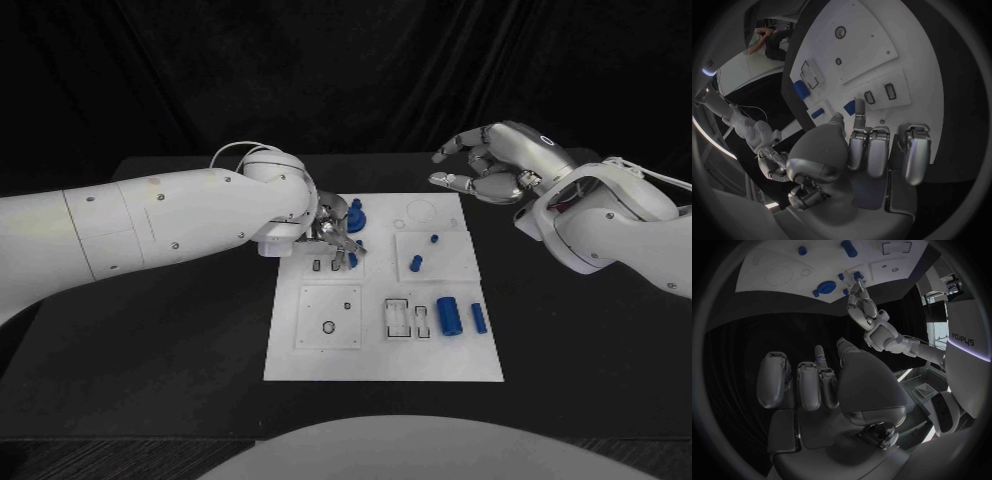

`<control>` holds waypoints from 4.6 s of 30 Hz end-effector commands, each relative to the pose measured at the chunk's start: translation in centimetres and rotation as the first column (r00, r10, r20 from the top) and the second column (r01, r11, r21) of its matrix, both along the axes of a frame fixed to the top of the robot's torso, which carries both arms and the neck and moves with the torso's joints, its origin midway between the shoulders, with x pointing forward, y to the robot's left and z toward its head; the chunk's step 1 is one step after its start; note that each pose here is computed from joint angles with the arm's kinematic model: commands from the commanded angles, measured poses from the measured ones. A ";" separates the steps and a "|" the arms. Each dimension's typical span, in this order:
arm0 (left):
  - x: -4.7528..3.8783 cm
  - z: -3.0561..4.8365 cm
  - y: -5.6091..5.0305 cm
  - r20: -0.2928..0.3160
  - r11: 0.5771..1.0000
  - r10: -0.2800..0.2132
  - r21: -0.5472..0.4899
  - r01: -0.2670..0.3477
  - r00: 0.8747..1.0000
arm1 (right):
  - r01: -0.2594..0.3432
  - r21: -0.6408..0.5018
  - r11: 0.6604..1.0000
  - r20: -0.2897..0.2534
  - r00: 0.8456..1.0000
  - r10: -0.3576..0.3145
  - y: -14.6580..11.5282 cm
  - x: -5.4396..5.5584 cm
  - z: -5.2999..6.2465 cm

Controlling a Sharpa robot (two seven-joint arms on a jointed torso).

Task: Assemble the parts on the task board

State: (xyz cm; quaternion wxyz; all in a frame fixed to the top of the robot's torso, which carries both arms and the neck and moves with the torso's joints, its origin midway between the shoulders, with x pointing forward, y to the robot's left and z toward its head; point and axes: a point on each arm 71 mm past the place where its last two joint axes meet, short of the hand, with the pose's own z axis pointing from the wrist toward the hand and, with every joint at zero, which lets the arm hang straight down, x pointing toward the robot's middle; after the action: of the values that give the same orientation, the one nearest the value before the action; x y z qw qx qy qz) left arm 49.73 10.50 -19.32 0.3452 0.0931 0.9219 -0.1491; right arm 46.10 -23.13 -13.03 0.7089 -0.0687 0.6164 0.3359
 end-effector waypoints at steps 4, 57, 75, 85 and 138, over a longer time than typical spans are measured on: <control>0.00 -0.15 -0.3 -0.005 1.000 -0.018 -0.010 0.018 1.000 | 0.017 -0.003 1.000 -0.013 1.000 -0.017 -0.1 0.1 -0.2; 0.15 -0.99 -0.9 -0.038 0.999 -0.041 0.002 0.041 0.998 | 0.018 -0.014 1.000 -0.039 0.999 -0.018 0.0 0.2 -1.1; 0.15 -0.85 -0.2 -0.022 0.999 -0.029 -0.028 0.029 0.999 | 0.020 -0.034 0.999 -0.076 0.997 -0.022 -0.1 0.2 -1.7; -0.01 -0.82 0.9 -0.021 1.000 -0.010 -0.024 0.010 1.000 | 0.026 -0.042 0.999 -0.090 0.995 -0.030 -0.3 0.2 -1.8; -2.30 1.92 10.0 0.071 0.830 0.232 -0.535 -0.160 0.970 | -0.467 -0.507 0.725 -0.168 0.878 0.448 12.3 0.5 -3.8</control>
State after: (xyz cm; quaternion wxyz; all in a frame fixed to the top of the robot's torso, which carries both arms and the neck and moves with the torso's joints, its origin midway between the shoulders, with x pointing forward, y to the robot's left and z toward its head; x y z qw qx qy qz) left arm 47.40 20.67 -17.72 0.4233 -0.0824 0.8434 -0.3203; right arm 46.70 -10.81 -16.31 0.5669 -0.3749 0.6533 0.3335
